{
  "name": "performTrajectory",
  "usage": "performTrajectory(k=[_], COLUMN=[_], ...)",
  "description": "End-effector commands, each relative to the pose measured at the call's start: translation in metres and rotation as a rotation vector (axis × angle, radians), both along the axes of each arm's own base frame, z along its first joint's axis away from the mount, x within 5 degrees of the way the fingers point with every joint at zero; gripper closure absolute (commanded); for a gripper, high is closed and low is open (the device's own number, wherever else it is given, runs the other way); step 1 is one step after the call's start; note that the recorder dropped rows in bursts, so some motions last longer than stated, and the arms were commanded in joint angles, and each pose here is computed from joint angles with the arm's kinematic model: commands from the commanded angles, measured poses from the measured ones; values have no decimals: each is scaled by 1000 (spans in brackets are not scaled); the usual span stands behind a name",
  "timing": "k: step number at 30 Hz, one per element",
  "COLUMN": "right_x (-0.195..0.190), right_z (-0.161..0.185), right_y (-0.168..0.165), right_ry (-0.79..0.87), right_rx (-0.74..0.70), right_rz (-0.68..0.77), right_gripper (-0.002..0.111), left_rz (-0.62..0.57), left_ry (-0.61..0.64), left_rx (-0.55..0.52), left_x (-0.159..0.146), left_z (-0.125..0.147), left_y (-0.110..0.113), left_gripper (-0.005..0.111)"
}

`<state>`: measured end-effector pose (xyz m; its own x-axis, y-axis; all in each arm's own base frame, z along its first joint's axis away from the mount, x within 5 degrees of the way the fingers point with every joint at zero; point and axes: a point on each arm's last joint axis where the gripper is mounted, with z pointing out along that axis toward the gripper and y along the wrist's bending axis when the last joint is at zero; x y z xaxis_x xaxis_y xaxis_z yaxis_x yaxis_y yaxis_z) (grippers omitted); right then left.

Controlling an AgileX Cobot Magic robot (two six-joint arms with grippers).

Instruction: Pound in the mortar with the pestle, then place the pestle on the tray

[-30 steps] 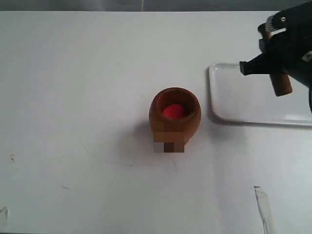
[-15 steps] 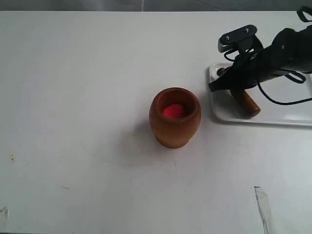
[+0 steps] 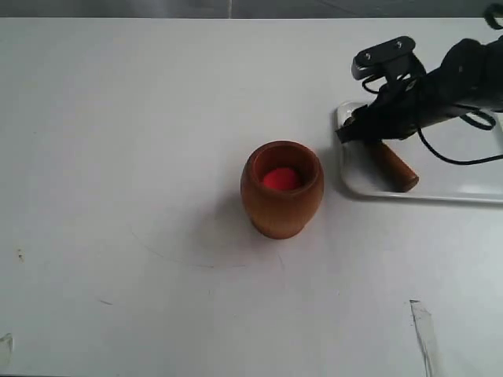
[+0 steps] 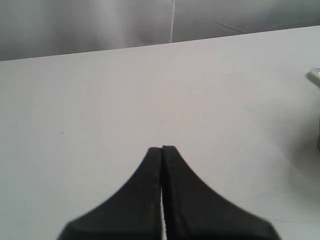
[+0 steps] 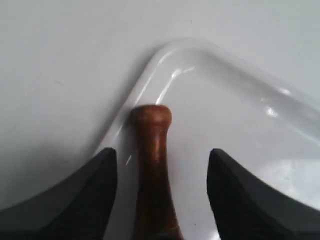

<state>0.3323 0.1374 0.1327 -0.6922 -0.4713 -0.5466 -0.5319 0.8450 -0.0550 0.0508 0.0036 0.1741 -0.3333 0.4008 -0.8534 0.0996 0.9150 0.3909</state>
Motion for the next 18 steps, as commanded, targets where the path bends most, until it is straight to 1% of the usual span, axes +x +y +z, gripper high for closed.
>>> performTrajectory(k=[1,4,8,10,13,18], right_x=[-13,-43,-88,-119,-163,-225], right_z=[72,136,185,201,212,205], right_y=[-6,-16,-25,-31,-42,-63], right_ry=[-142,-261,-493,-621,-768,-915], right_rx=[65,121,213,279,376,500], right_rz=[11,37,41,41,58,126], right_gripper=[71,108,108,108,108,108], left_rz=[-6,-6,-6,-6,-6,-6], left_ry=[-4,-4,-4,-4,-4,-4], left_rx=[-15,-15,-15,-15,-15,-15], left_x=[0,0,0,0,0,0], left_z=[0,0,0,0,0,0], left_y=[-1,-1,-1,-1,-1,-1], left_gripper=[107,107,107,107,107,107])
